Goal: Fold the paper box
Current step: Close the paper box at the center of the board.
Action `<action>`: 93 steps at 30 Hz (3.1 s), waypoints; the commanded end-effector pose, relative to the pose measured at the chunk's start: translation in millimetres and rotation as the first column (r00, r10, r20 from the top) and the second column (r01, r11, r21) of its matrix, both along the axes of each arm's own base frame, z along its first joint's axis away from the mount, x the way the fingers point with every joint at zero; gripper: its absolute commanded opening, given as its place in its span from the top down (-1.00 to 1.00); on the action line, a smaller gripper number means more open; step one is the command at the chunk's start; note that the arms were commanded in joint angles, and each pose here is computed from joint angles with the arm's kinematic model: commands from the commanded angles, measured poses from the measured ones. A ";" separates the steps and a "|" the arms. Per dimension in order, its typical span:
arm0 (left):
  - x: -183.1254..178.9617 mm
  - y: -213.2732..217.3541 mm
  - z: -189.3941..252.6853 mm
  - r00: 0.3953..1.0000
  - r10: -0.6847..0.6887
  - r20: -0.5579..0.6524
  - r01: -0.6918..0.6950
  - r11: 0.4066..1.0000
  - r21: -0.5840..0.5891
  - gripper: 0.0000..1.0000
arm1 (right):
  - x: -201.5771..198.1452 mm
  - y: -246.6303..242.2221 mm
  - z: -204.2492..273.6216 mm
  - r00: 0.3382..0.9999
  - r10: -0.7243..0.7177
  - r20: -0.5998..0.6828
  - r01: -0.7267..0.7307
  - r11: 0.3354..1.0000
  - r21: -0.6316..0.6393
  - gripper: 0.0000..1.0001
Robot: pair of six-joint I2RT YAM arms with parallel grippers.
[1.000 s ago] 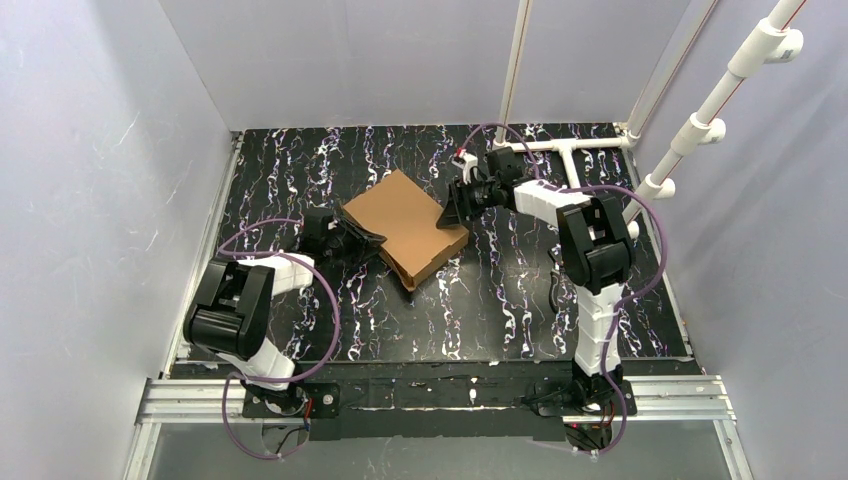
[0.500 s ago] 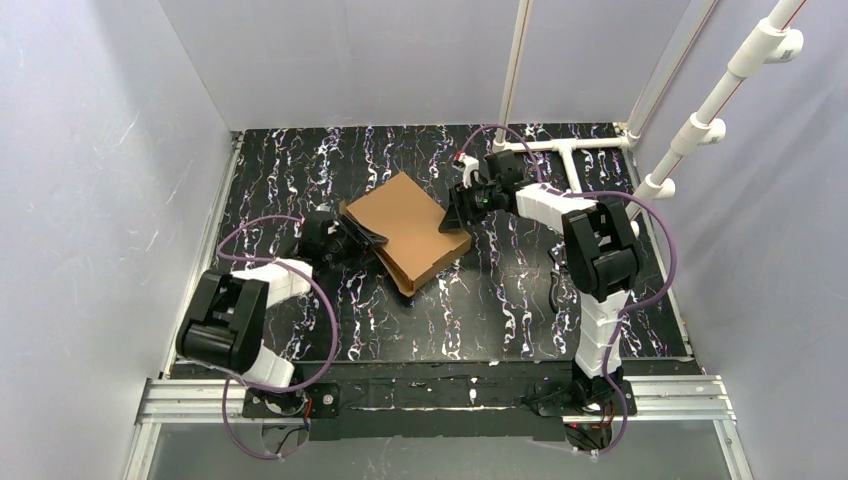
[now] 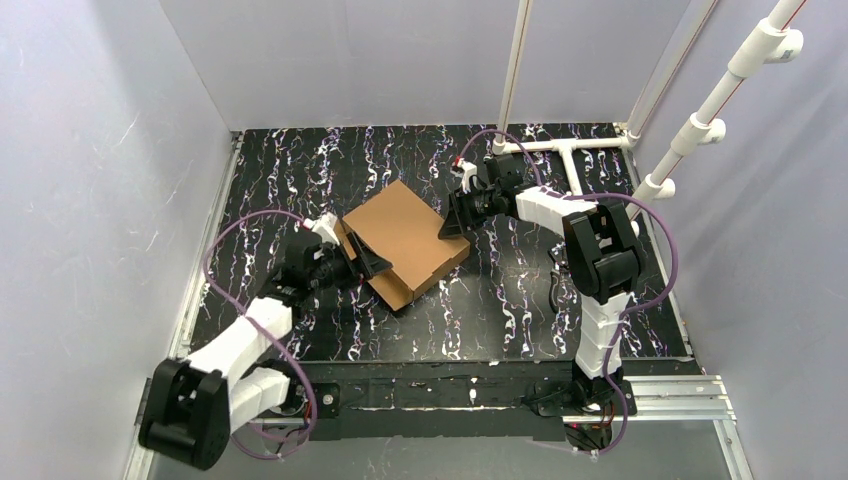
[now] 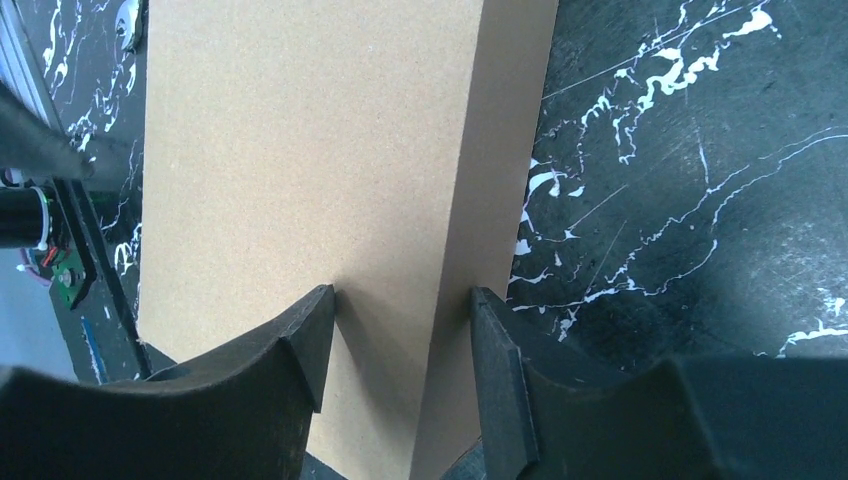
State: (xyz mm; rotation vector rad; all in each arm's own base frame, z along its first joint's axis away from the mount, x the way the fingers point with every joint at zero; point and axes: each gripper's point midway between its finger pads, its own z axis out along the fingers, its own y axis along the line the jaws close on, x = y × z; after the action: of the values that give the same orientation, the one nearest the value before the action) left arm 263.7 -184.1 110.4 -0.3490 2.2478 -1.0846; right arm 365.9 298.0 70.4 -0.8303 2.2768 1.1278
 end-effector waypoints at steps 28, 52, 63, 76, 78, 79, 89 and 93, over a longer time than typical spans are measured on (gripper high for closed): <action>-48.7 -47.2 -19.4 0.633 -0.554 0.540 0.052 0.727 0.685 -0.26 | -23.2 -3.5 -23.9 0.996 0.057 -0.072 -0.060 0.998 -0.036 -0.14; -71.3 -51.7 -57.8 0.685 -0.561 0.465 0.184 0.750 0.635 0.14 | -24.5 -3.0 -28.0 0.994 0.058 -0.089 -0.061 0.998 -0.032 -0.14; -63.5 -64.7 -59.7 0.711 -0.543 0.446 0.192 0.761 0.620 0.38 | -25.6 -2.5 -28.8 0.994 0.060 -0.095 -0.063 0.998 -0.029 -0.14; -54.6 -75.5 -45.2 0.731 -0.510 0.453 0.182 0.785 0.592 1.00 | -26.5 -3.3 -31.7 0.993 0.056 -0.103 -0.060 0.998 -0.035 -0.13; -51.8 -77.7 -39.2 0.741 -0.501 0.448 0.179 0.789 0.588 1.00 | -26.4 -4.0 -32.5 0.993 0.051 -0.104 -0.056 0.998 -0.039 -0.13; -51.4 -79.5 -36.0 0.743 -0.498 0.446 0.181 0.792 0.583 1.00 | -26.7 -4.2 -33.2 0.993 0.047 -0.107 -0.052 0.998 -0.040 -0.13; -44.3 -86.3 -21.7 0.821 -0.411 0.396 0.161 0.832 0.531 1.00 | -31.4 2.7 -35.3 0.996 -0.031 -0.084 0.026 0.998 -0.055 -0.06; -39.6 -81.6 -18.1 0.863 -0.326 0.387 0.105 0.864 0.493 1.00 | -33.3 5.1 -40.3 0.995 -0.059 -0.077 0.053 0.996 -0.070 -0.02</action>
State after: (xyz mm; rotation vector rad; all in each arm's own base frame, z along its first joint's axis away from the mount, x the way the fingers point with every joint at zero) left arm 198.2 -247.9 44.8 0.5560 2.1489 -0.5329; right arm 356.8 302.1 68.5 -0.7874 2.2484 1.1757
